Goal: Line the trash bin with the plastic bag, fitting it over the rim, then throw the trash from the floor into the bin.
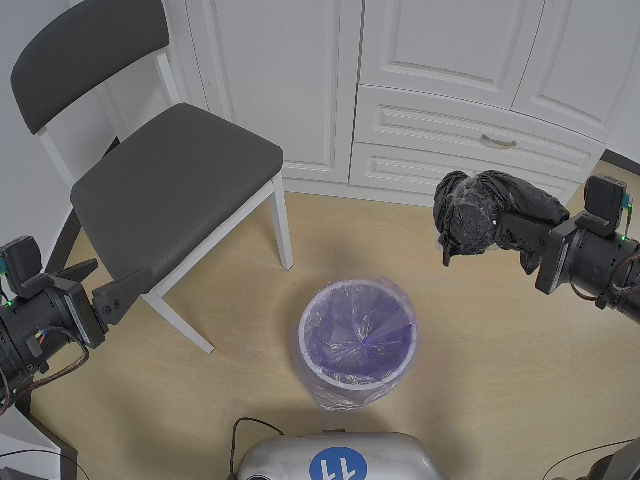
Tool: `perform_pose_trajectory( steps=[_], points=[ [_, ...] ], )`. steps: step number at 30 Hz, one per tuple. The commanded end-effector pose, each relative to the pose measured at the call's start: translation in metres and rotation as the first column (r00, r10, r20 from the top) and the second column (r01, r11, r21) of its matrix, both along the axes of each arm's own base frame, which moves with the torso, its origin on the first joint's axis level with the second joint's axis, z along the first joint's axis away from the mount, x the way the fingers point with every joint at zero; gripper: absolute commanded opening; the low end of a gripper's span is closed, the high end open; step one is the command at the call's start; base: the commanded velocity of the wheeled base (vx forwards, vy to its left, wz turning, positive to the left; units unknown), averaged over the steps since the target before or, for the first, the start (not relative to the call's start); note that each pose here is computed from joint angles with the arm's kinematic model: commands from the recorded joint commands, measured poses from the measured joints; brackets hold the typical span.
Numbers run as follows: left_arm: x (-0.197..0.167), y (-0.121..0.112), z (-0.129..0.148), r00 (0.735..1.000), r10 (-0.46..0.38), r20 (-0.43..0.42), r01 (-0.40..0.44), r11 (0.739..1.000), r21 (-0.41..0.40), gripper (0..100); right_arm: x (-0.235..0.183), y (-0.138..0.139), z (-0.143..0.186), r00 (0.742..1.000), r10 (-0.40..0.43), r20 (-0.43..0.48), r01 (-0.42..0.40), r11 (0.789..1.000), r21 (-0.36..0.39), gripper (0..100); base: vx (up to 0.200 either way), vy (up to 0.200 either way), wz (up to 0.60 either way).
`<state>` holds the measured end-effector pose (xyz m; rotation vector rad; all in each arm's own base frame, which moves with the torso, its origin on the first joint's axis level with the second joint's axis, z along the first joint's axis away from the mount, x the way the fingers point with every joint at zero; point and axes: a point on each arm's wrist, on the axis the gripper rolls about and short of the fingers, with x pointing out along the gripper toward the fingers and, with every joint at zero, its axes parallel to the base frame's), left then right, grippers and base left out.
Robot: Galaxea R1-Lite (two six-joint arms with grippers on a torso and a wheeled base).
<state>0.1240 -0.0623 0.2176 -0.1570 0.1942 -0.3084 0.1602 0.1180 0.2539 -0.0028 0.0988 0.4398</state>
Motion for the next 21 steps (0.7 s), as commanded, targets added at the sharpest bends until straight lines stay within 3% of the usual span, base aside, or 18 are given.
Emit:
perform_pose_trajectory(
  steps=[1, 5, 8, 13, 14, 17, 21],
  points=[
    [-0.007, 0.005, 0.005, 0.999, 0.003, 0.039, -0.004, 1.000, 0.007, 100, 0.002, 0.003, 0.000, 1.000, 0.012, -0.005, -0.012, 1.000, -0.020, 0, 0.000, 0.000, 0.00],
    [-0.008, 0.006, 0.003, 0.999, 0.005, 0.047, -0.006, 0.999, 0.033, 100, 0.007, 0.005, -0.015, 0.999, 0.027, -0.026, -0.031, 0.976, -0.215, 0, 0.000, 0.000, 0.00],
    [-0.006, 0.006, 0.002, 0.999, 0.012, 0.040, -0.014, 0.999, 0.039, 100, 0.007, 0.006, -0.023, 0.999, 0.038, -0.039, -0.047, 0.961, -0.274, 0, 0.000, 0.000, 0.00],
    [-0.004, 0.007, 0.001, 0.999, 0.018, 0.033, -0.019, 0.999, 0.042, 100, 0.019, 0.013, -0.035, 0.997, 0.065, -0.035, -0.074, 0.901, -0.428, 0, 0.000, 0.000, 0.00],
    [-0.004, 0.007, 0.001, 0.999, 0.018, 0.033, -0.019, 0.999, 0.042, 100, 0.019, 0.013, -0.035, 0.997, 0.065, -0.035, -0.074, 0.901, -0.428, 0, 0.000, 0.000, 0.00],
    [-0.004, 0.007, 0.001, 0.999, 0.018, 0.036, -0.019, 0.999, 0.042, 100, 0.027, 0.021, -0.046, 0.992, 0.120, -0.035, -0.118, 0.813, -0.570, 0, 0.000, 0.000, 0.00],
    [-0.005, 0.007, 0.001, 0.999, 0.018, 0.039, -0.019, 0.999, 0.042, 100, 0.033, 0.030, -0.060, 0.972, 0.216, -0.094, -0.223, 0.716, -0.661, 0, 0.000, 0.000, 0.00]
  ],
)
